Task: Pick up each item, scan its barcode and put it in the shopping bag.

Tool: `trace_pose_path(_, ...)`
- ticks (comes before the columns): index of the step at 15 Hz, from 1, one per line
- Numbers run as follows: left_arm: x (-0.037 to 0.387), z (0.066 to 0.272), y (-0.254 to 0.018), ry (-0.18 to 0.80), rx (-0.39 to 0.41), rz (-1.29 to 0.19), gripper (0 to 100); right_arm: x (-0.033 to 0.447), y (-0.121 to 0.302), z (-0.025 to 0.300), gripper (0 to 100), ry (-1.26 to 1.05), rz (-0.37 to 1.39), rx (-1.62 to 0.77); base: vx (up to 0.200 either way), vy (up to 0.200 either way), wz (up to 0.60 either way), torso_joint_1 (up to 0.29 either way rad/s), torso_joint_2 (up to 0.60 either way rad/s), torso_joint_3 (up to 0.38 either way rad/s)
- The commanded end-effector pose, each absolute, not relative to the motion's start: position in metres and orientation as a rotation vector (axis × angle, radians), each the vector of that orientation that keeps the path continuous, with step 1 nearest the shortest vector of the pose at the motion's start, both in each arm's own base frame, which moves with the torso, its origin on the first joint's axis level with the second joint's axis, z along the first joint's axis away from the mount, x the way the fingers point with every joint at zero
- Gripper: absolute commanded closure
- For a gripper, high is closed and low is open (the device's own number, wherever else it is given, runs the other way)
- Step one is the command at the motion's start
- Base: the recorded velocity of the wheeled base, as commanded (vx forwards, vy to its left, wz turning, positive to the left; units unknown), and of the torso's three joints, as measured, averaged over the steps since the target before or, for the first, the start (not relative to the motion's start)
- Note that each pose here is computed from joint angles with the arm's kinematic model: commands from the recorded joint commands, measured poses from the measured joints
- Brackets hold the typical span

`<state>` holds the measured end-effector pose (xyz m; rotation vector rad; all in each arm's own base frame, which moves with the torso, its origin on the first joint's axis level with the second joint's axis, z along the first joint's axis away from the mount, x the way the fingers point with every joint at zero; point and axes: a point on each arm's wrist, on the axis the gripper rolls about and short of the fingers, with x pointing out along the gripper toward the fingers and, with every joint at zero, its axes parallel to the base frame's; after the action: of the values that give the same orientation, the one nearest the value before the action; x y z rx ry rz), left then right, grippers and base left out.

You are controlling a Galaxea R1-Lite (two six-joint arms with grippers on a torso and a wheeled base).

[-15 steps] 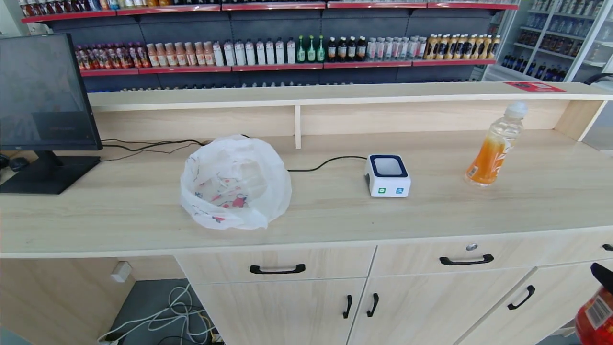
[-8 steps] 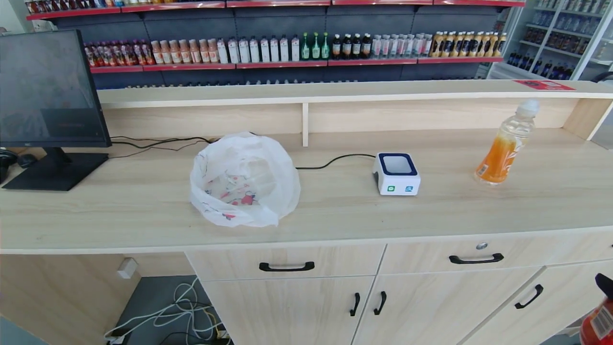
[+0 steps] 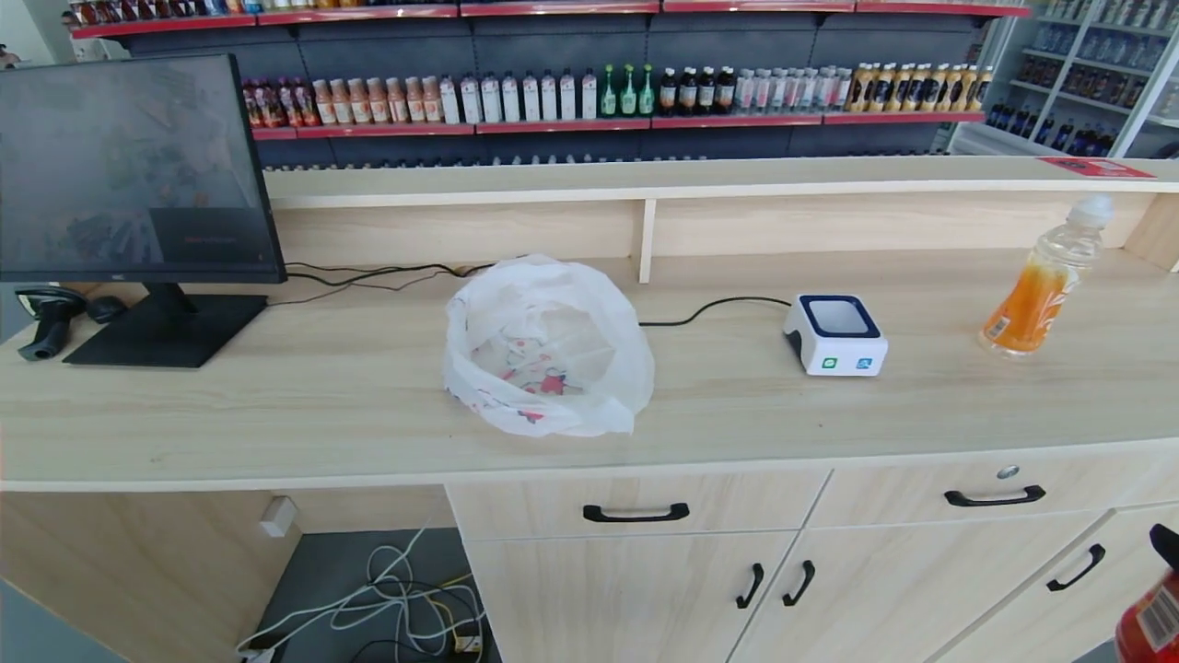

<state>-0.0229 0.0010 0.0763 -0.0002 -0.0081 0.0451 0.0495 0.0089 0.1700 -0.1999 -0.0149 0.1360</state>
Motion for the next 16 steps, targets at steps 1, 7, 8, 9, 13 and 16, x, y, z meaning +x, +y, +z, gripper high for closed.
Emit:
trace_pose_path(1, -0.023, 0.076, 0.001, -0.008, 0.0, 0.046, 0, 0.05, 0.009, 0.171, 100, -0.017, 0.136, -0.2, 0.0, 0.0, 0.6, -0.002, 0.0, 0.007)
trace_pose_path(7, -0.023, 0.077, 0.001, -0.014, 0.0, 0.044, 0, 0.053, 0.01, 0.183, 100, -0.046, 0.134, -0.219, 0.0, 0.0, 0.3, 0.003, 0.0, 0.001)
trace_pose_path(8, -0.023, 0.077, 0.001, -0.014, 0.0, 0.043, 0, 0.054, 0.01, 0.185, 100, -0.048, 0.14, -0.222, 0.0, 0.0, 0.0, 0.0, 0.0, 0.0)
trace_pose_path(9, -0.023, 0.077, 0.001, -0.014, 0.0, 0.044, 0, 0.055, 0.01, 0.186, 100, -0.047, 0.145, -0.222, 0.0, 0.0, 0.0, 0.0, 0.0, 0.0)
trace_pose_path(13, -0.023, 0.077, 0.001, -0.017, 0.0, 0.044, 0, 0.084, 0.022, 0.215, 100, -0.053, 0.314, -0.195, 0.0, 0.0, 0.0, 0.0, 0.0, 0.0)
trace_pose_path(16, -0.023, 0.077, 0.001, -0.015, 0.001, 0.044, 0, 0.112, 0.038, 0.231, 100, -0.045, 0.403, -0.114, 0.0, 0.0, 0.0, 0.0, 0.0, 0.0)
